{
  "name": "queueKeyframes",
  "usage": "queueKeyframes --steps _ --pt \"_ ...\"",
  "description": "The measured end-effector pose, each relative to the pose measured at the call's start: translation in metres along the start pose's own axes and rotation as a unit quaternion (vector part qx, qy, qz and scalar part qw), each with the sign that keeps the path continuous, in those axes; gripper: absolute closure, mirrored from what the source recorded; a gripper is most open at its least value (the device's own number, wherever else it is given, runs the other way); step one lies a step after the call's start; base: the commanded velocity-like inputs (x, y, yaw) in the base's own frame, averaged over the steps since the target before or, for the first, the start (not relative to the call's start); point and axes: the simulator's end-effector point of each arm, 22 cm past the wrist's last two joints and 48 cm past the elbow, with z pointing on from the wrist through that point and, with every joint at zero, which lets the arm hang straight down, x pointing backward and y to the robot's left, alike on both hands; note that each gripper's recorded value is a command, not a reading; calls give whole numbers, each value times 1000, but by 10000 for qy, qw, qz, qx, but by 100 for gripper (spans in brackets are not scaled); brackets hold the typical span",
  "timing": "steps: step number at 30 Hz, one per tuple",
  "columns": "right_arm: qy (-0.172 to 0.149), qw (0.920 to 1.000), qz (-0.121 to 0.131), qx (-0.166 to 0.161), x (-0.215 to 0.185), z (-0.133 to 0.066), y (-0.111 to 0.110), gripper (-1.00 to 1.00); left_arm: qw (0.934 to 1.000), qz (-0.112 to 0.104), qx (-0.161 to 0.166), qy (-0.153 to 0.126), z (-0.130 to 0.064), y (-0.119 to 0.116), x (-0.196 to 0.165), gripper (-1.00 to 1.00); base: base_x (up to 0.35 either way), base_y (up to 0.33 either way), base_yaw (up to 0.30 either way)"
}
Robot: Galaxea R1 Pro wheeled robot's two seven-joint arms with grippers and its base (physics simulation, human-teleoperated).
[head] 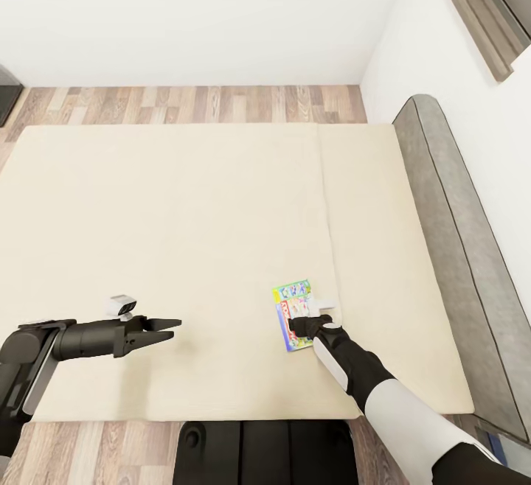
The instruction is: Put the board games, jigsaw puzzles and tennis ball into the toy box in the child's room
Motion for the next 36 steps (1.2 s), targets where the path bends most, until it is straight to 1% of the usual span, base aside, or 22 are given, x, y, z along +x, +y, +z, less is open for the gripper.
queueKeyframes --steps 29,36 --pt "-4 10000 -20 9 0 0 0 -100 10000 1 -1 -3 0 0 0 -100 0 2 0" --pt "-13 9999 -97 83 -1 -1 -4 -100 10000 7 -3 -5 -1 -1 0 -100 0 45 0"
